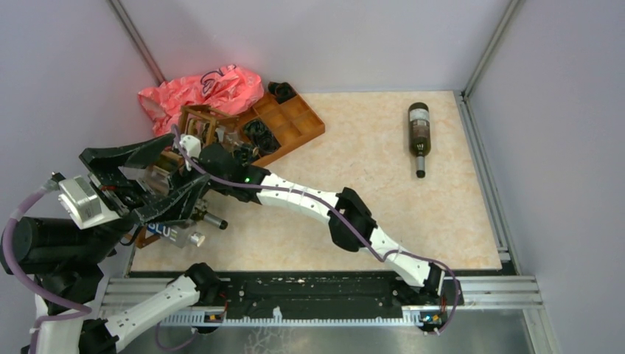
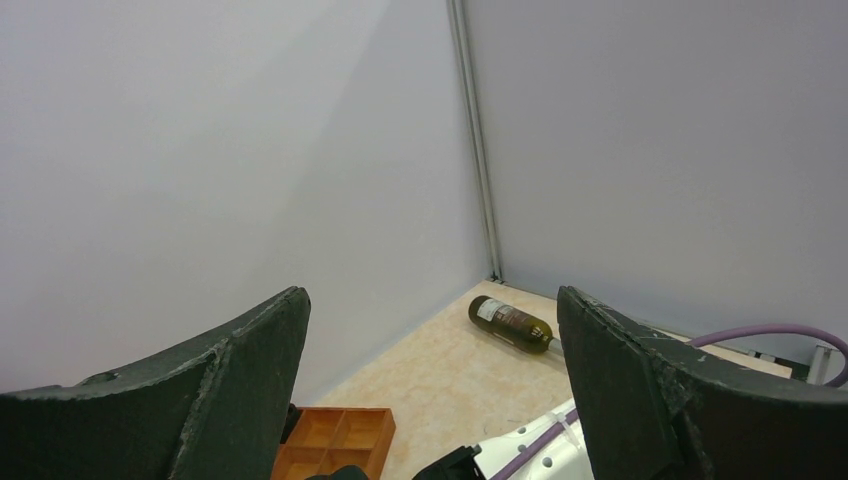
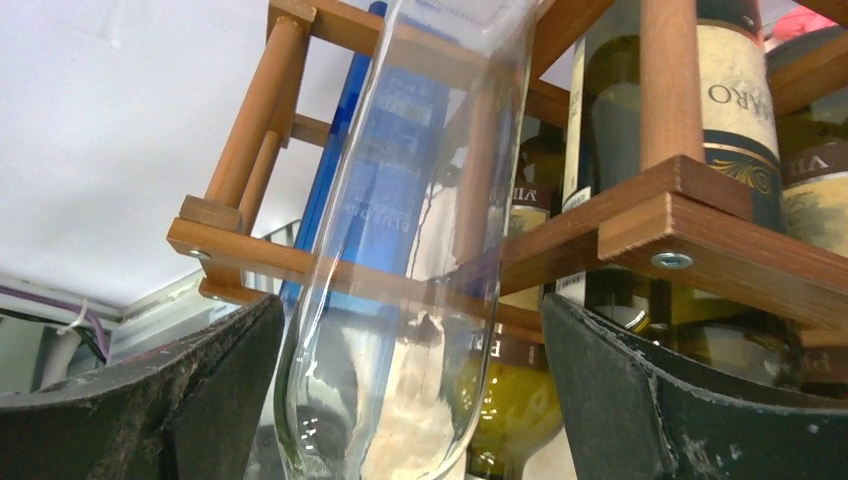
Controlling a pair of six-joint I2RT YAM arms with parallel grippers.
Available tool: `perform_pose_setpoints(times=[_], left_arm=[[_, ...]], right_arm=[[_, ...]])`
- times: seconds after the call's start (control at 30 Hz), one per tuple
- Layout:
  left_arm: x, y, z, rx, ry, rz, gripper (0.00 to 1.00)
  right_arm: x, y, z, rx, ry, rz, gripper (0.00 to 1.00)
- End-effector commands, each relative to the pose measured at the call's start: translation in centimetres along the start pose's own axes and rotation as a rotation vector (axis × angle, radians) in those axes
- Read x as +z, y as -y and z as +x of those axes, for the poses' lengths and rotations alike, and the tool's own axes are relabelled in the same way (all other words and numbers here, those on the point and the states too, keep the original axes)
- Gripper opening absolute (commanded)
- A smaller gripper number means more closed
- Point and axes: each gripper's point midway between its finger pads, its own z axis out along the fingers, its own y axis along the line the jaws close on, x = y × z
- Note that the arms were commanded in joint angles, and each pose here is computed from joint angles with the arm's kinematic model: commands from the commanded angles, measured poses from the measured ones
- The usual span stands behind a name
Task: Put the wine bottle on the wine rack
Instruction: Place the wine bottle in the wine rack.
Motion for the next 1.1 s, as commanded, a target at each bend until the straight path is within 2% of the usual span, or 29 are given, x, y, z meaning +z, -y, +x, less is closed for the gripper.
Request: perform_pose_setpoints(times=[0.0,0.33,0.47,0.53,0.57,0.77,0.93,1.07], left_arm=[[-0.5,0.1,-0.8,-0.009,0.024,0.002,0.99],[-0.6,0.5,-0.8,-0.037,0.026,0.018,0.99],[-0.5,1.2,-0.7,-0.069,0.024,0.051,0.99],[-0.5,1.7,-0.6,-0.09,0.024,0.076,0.99],[-0.4,2.0,-0.5,-0.102,0.023,0.087,0.99],[0.2,2.9,0.2,-0.167,0.046,0.118,0.99],[2.0,3.4,1.4,-0.287,0.056,0.124,0.99],[5.0,3.7,1.5,-0.371,0.088,0.133,0.99]], right_arm=[[-3.8,-3.1,-8.7,-0.087,0.174,-0.023,0.98],[-6.4,-5.5,-10.6,-0.122,0.175,-0.084,0.99],[-9.2,-6.8,-11.4,-0.143,0.214,-0.111,0.99],[-11.3,-6.8,-11.2,-0.163,0.229,-0.106,0.99],[-12.0,-5.9,-9.5,-0.168,0.207,-0.087,0.99],[-20.7,-4.3,-8.7,-0.215,0.28,-0.016,0.98],[-27.9,-1.6,-6.8,-0.256,0.307,0.153,0.99],[-32.6,1.0,-4.8,-0.236,0.325,0.293,0.99]])
